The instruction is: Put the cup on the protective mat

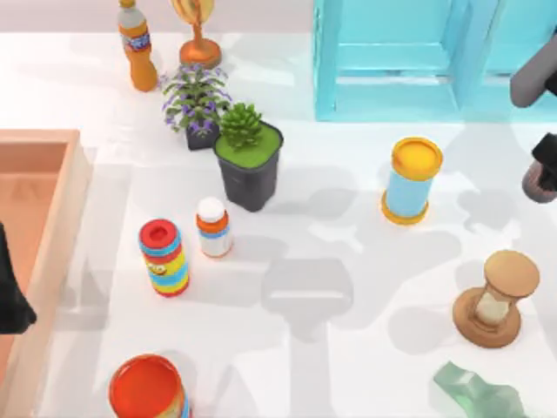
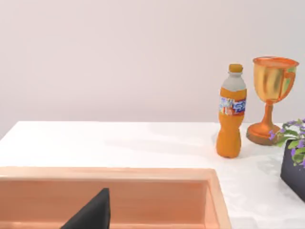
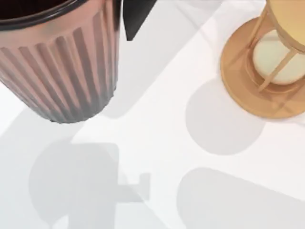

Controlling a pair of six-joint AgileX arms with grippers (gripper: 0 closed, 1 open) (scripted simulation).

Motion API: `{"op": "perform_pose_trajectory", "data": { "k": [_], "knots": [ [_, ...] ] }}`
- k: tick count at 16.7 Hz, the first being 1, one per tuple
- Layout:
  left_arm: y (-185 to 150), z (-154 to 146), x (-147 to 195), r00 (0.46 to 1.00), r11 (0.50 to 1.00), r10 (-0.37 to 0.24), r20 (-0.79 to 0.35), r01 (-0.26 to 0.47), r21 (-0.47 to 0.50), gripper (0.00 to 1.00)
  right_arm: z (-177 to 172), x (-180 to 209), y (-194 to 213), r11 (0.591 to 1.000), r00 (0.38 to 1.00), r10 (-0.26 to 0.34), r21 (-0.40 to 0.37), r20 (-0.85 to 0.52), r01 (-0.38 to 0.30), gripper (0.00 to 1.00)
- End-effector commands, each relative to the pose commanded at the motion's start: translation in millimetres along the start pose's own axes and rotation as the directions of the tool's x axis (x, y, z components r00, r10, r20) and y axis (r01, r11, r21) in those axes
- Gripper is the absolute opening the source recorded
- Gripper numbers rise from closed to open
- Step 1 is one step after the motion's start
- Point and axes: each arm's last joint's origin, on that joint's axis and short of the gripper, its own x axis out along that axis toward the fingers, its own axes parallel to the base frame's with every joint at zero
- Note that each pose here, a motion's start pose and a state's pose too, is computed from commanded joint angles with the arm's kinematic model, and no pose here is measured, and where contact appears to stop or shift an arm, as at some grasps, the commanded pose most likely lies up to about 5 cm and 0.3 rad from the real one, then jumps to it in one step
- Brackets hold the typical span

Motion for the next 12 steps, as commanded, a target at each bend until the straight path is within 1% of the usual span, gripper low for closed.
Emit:
{"op": "perform_pose_trajectory", "data": {
  "k": [1,2,4,6,8,9,10,12],
  "knots": [
    [0.0,0.0,0.0,1.000,1.000,0.000,0.000,0.000,0.000,1.00,-22.4,-3.9,-23.0,0.994,1.000,-0.015,0.112,-0.007,0.015,0.00],
    [0.0,0.0,0.0,1.000,1.000,0.000,0.000,0.000,0.000,1.00,-45.7,-6.7,-42.4,0.975,1.000,-0.024,0.220,-0.020,0.027,0.00],
    [0.0,0.0,0.0,1.000,1.000,0.000,0.000,0.000,0.000,1.00,-90.8,-8.9,-70.7,0.910,0.998,-0.021,0.413,-0.055,0.042,0.00],
    [0.0,0.0,0.0,1.000,1.000,0.000,0.000,0.000,0.000,1.00,-128.3,-8.3,-85.0,0.827,0.996,0.005,0.560,-0.092,0.048,0.00],
    [0.0,0.0,0.0,1.000,1.000,0.000,0.000,0.000,0.000,1.00,-154.7,-5.6,-90.2,0.751,0.991,0.043,0.659,-0.125,0.050,0.00],
    [0.0,0.0,0.0,1.000,1.000,0.000,0.000,0.000,0.000,1.00,-162.8,-4.2,-90.8,0.722,0.989,0.061,0.690,-0.137,0.051,0.00],
    [0.0,0.0,0.0,1.000,1.000,0.000,0.000,0.000,0.000,1.00,-167.5,-3.2,-90.8,0.704,0.987,0.074,0.709,-0.145,0.051,0.00],
    [0.0,0.0,0.0,1.000,1.000,0.000,0.000,0.000,0.000,1.00,-169.8,-2.6,-90.3,0.693,0.985,0.083,0.719,-0.150,0.051,0.00]
  ]
}}
